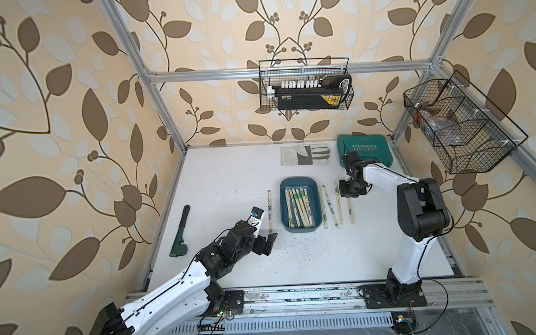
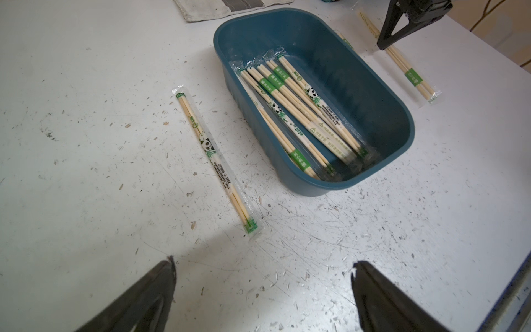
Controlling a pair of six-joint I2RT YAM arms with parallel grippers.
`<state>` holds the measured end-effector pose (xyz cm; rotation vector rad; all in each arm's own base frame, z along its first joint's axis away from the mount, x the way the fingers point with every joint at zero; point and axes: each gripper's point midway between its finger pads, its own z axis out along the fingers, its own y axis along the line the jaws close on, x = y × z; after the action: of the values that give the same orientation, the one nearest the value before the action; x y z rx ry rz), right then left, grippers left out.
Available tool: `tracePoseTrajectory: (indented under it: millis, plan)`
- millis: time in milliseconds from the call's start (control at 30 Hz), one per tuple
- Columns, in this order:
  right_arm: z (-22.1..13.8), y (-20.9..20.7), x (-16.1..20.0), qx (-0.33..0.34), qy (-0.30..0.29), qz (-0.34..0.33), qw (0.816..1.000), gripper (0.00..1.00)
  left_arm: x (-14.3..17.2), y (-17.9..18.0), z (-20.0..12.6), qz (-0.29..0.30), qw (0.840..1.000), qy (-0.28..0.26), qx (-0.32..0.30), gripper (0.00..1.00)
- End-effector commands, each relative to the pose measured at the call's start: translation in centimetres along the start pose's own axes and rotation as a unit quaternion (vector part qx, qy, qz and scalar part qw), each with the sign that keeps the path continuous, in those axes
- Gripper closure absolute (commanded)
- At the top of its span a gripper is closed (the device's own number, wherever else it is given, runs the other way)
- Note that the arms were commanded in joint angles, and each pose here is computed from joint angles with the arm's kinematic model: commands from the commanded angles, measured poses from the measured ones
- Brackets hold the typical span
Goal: Take the paired disposable chopsticks out of the storage box
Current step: Place the paired disposable chopsticks at the center of the board.
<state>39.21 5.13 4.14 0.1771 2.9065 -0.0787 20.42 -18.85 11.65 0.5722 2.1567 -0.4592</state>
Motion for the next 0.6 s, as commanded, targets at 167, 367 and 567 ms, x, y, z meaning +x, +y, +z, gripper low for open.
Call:
tracePoseTrajectory:
  millis: [167,367,567]
  plan:
    - [1.5,0.1,1.7,0.017,0.032,-0.019,0.999,0.92,-1.2,-0.2,-0.1,0.001,1.0,-0.019,0.002,0.01]
    - [2.4,0.2,2.1,0.019,0.041,-0.018,0.999,0.92,-1.2,-0.3,0.0,0.001,1.0,-0.018,0.003,0.01]
    - [2.5,0.2,2.0,0.02,0.041,-0.018,0.999,0.88,-1.1,-0.2,0.0,0.001,1.0,-0.017,0.003,0.01]
